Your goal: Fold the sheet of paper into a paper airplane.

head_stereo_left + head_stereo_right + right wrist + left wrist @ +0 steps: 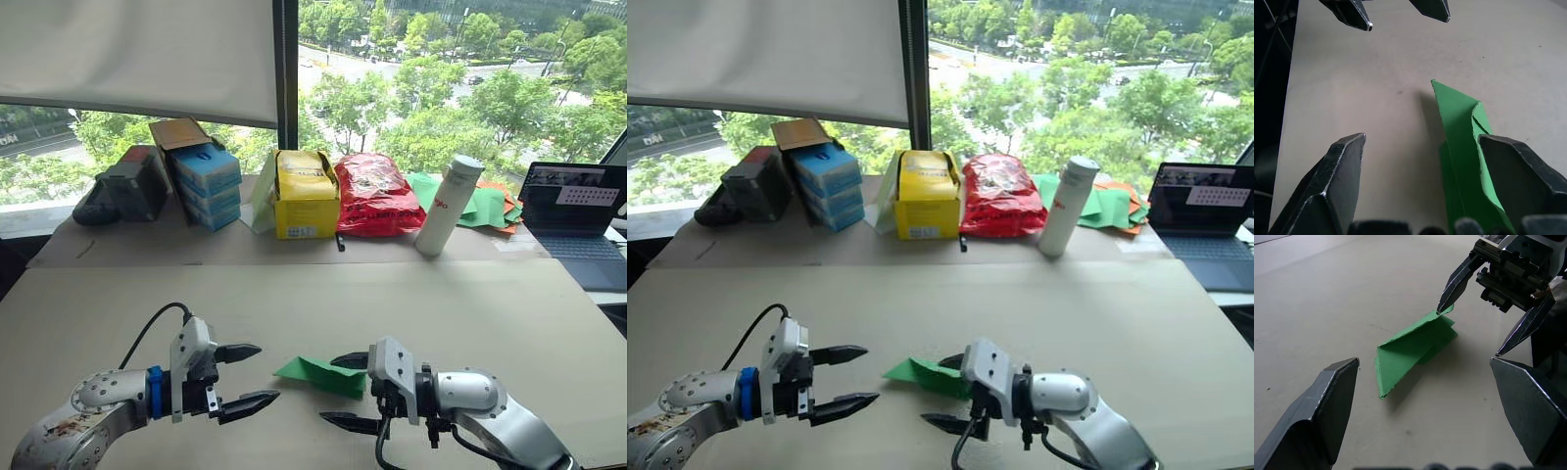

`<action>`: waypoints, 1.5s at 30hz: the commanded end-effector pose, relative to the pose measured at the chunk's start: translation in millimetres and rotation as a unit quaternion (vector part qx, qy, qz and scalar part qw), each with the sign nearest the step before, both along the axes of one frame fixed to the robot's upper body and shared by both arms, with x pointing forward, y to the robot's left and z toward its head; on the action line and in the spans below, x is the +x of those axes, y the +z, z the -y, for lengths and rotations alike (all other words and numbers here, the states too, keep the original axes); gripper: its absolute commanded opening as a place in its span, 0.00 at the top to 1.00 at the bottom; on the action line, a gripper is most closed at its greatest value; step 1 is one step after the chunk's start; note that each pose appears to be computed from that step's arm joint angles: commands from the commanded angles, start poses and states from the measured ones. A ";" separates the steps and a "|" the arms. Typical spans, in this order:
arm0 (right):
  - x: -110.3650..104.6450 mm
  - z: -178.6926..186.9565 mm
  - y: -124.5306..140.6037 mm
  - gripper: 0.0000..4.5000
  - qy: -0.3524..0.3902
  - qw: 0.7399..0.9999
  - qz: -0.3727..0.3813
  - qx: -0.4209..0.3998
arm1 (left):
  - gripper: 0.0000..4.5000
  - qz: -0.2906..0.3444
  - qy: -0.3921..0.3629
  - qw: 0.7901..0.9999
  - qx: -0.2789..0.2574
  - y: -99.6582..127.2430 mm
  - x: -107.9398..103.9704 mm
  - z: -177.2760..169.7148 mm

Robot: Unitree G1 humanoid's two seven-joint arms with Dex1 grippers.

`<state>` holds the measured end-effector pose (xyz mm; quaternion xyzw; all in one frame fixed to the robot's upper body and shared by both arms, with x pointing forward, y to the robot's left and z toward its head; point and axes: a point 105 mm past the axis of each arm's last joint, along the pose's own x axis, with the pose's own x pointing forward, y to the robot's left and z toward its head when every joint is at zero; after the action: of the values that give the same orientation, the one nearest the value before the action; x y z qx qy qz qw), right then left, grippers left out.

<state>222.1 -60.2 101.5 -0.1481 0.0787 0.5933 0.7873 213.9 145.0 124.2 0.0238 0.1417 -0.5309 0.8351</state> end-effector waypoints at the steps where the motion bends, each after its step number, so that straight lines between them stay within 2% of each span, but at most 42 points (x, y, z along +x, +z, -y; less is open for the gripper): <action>1: 9.7 1.6 7.0 0.01 -0.013 1.000 0.013 0.012 | 0.00 0.019 -0.018 1.000 -0.002 11.0 -2.0 8.0; 4: 28.1 7.0 9.6 0.01 -0.046 0.999 0.011 0.021 | 0.00 0.028 -0.018 0.999 -0.001 14.4 1.9 8.6; 8: 34.3 8.4 17.2 0.01 -0.046 0.998 0.023 0.034 | 0.00 0.033 -0.018 0.999 0.001 15.9 4.1 8.1; 11: 19.6 5.2 27.8 0.01 0.004 0.999 0.028 0.045 | 0.00 0.037 -0.014 0.999 0.004 16.9 5.6 6.1; 15: -22.0 -0.6 25.6 0.01 0.103 0.993 -0.036 0.033 | 0.00 0.031 -0.021 0.999 0.009 15.5 2.4 6.1; 20: -37.7 2.4 5.4 0.01 0.134 0.989 -0.057 -0.025 | 0.00 0.027 -0.034 0.999 0.012 17.2 -2.2 9.9; 22: -36.1 2.8 -2.5 0.01 0.125 0.990 -0.058 -0.037 | 0.00 0.027 -0.037 0.999 0.012 17.8 -3.4 11.1; 26: -19.3 -0.2 -10.0 0.01 0.082 0.995 -0.041 -0.031 | 0.00 0.020 -0.045 0.999 0.015 17.8 -5.2 12.0; 32: -9.2 0.2 5.5 0.01 0.063 0.998 -0.031 -0.004 | 0.00 0.016 -0.046 0.999 0.012 16.6 -4.2 12.1; 36: -1.2 1.8 5.1 0.01 0.048 0.998 -0.028 -0.006 | 0.00 0.020 -0.045 0.999 0.010 17.5 -1.8 13.1; 42: 25.7 6.9 -1.1 0.01 0.000 0.999 -0.031 -0.017 | 0.00 0.020 -0.047 0.999 -0.002 19.1 -0.8 16.4; 45: 39.2 8.4 3.4 0.01 -0.029 0.999 -0.046 0.005 | 0.00 0.020 -0.048 0.999 0.000 18.2 -0.8 15.8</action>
<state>255.2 -66.6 93.6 -0.1278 0.1296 0.5848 0.7905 214.3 131.1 137.8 0.0373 0.1344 -0.5632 0.8145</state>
